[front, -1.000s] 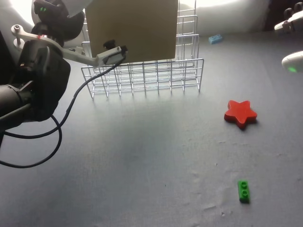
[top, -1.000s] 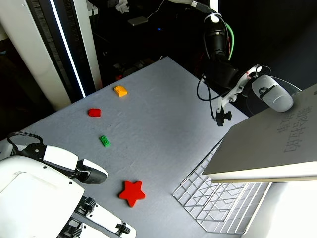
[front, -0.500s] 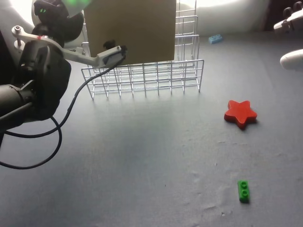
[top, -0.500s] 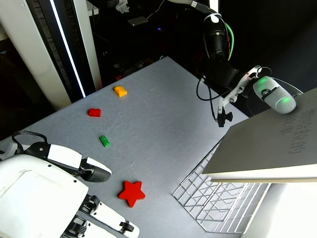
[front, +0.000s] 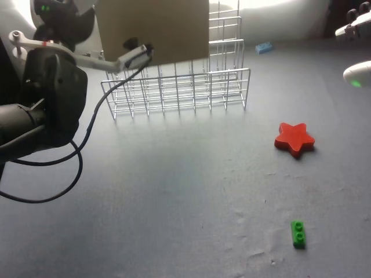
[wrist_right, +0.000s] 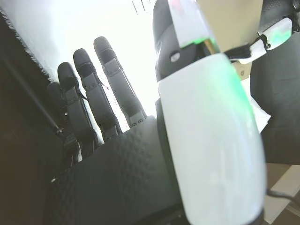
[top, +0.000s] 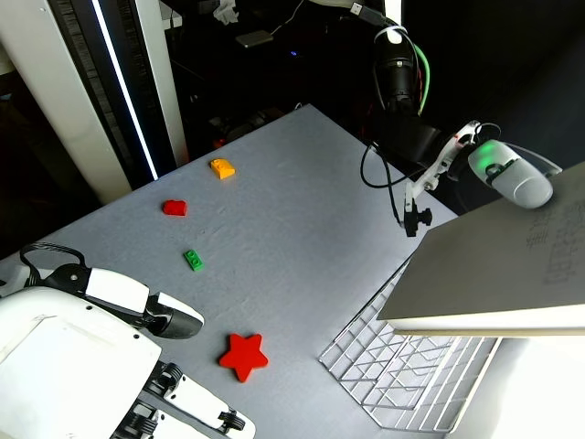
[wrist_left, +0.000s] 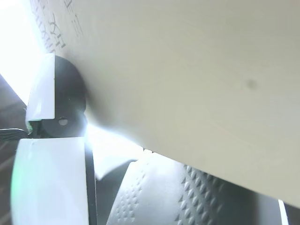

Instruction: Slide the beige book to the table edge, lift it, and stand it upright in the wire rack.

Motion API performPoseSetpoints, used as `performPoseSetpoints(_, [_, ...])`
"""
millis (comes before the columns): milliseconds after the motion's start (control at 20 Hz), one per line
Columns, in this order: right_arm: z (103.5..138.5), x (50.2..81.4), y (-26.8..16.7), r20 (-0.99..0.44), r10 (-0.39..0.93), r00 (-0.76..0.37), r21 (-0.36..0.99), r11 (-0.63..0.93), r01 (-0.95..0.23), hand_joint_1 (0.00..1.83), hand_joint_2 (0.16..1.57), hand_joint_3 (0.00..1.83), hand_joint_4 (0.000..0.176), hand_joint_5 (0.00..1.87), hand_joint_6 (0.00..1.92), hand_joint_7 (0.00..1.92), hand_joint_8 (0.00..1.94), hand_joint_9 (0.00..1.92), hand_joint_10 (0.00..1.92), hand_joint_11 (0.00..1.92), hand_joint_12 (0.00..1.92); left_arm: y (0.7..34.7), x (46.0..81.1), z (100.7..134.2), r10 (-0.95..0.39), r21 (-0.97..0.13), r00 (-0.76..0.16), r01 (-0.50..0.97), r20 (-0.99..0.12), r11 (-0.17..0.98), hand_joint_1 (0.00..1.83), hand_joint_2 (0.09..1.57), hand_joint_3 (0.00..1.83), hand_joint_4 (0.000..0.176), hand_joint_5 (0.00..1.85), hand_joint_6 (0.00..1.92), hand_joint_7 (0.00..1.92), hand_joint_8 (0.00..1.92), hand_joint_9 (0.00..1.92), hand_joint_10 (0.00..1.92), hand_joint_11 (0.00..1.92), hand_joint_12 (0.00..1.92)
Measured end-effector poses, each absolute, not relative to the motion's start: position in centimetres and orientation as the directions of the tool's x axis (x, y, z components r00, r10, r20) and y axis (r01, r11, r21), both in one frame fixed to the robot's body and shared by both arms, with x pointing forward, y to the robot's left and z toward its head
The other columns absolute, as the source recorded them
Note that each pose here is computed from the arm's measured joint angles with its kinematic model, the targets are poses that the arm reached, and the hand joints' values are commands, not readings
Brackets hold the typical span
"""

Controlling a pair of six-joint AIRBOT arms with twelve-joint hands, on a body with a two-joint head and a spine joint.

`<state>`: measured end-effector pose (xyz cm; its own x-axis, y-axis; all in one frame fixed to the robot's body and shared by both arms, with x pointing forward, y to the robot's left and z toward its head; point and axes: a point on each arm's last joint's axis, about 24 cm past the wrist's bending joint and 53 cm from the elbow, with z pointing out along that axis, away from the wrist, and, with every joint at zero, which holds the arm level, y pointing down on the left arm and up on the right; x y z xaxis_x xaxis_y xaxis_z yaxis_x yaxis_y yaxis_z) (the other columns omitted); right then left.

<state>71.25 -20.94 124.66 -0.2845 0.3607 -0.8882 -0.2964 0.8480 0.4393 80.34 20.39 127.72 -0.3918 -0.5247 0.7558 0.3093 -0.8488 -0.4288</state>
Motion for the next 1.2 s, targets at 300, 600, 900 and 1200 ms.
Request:
performPoseSetpoints(300, [124.6, 71.3, -20.9, -0.890, 0.356, -0.284, 0.435, 0.850, -0.297, 0.28, 1.16, 0.00, 0.000, 0.39, 0.01, 0.40, 0.00, 0.41, 0.00, 0.00, 0.96, 21.6, 79.5, 128.5, -0.508, -0.373, -0.404, 0.370, 0.760, -0.851, 1.34, 1.19, 0.00, 0.000, 0.81, 1.15, 0.81, 1.30, 0.78, 1.46, 0.64, 1.57])
performPoseSetpoints(600, [124.6, 71.3, -20.9, -0.890, 0.356, -0.284, 0.435, 0.850, -0.297, 0.24, 1.17, 0.00, 0.000, 0.39, 0.00, 0.39, 0.00, 0.40, 0.00, 0.00, 0.97, 20.9, 80.0, 127.9, -0.510, -0.396, -0.390, 0.338, 0.767, -0.854, 1.36, 1.17, 0.00, 0.000, 0.84, 1.11, 0.84, 1.25, 0.82, 1.39, 0.71, 1.49])
performPoseSetpoints(900, [124.7, 71.3, -21.0, -0.892, 0.356, -0.278, 0.432, 0.852, -0.295, 0.25, 1.18, 0.00, 0.000, 0.40, 0.00, 0.39, 0.00, 0.40, 0.00, 0.00, 0.97, 19.8, 80.7, 126.4, -0.518, -0.441, -0.361, 0.278, 0.776, -0.853, 1.35, 1.16, 0.00, 0.000, 0.87, 1.04, 0.85, 1.27, 0.83, 1.37, 0.71, 1.47])
performPoseSetpoints(1200, [124.8, 71.4, -21.1, -0.893, 0.357, -0.272, 0.431, 0.854, -0.293, 0.22, 1.18, 0.00, 0.000, 0.40, 0.00, 0.41, 0.01, 0.42, 0.01, 0.02, 0.99, 20.1, 80.3, 126.9, -0.517, -0.427, -0.373, 0.300, 0.771, -0.853, 1.36, 1.18, 0.00, 0.000, 0.85, 1.09, 0.83, 1.29, 0.79, 1.41, 0.66, 1.55])
